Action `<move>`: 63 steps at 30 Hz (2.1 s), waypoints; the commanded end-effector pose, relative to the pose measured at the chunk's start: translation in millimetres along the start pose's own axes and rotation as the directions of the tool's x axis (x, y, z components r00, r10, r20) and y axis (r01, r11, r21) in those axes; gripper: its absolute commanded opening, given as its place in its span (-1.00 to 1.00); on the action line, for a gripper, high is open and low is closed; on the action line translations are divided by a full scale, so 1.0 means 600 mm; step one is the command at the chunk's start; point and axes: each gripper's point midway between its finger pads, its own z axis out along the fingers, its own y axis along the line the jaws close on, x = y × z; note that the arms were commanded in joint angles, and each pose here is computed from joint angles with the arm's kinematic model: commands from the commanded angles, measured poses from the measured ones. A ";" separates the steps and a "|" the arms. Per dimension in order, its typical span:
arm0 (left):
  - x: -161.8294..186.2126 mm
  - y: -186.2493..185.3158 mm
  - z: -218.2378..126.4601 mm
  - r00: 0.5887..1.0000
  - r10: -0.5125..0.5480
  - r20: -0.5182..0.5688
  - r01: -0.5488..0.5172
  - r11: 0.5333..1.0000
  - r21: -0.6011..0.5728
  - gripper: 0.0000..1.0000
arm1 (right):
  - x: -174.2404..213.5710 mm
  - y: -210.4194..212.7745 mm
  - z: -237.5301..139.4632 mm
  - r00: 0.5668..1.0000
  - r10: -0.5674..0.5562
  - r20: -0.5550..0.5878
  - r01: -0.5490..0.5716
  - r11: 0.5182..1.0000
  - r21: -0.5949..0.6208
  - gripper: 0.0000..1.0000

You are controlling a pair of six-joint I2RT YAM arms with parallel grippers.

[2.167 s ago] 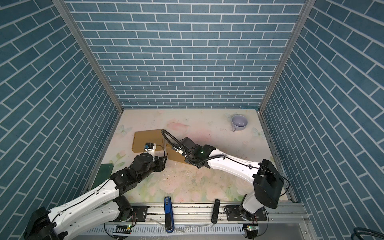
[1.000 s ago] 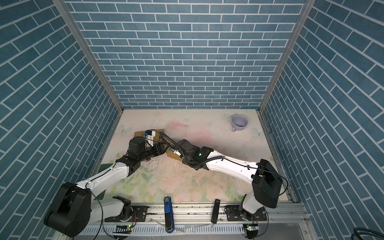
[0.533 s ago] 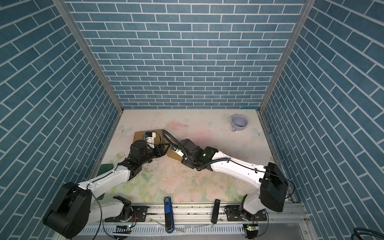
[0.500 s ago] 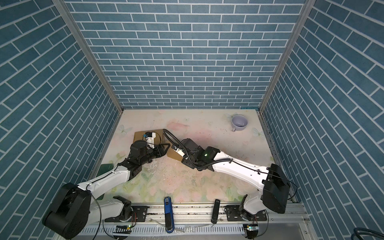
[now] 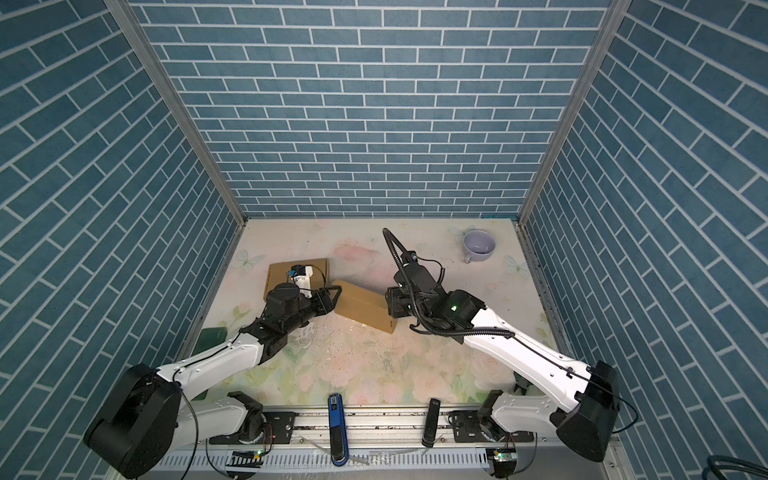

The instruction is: Fold the paper box

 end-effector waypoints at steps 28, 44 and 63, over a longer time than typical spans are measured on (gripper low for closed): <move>0.113 0.058 0.004 0.977 -0.001 -0.213 -0.033 0.987 -0.159 0.06 | 0.116 -0.069 0.120 0.883 0.459 -0.094 -0.466 0.882 -0.068 -0.67; 0.191 0.047 -0.091 0.950 -0.035 -0.309 -0.017 0.987 -0.161 0.02 | 0.191 -0.078 0.077 0.946 0.243 -0.213 -0.250 0.968 -0.007 -0.67; 0.220 0.033 -0.111 0.937 -0.047 -0.346 -0.017 0.984 -0.179 0.08 | 0.167 -0.089 0.067 0.977 0.166 -0.132 -0.160 0.986 0.054 -0.42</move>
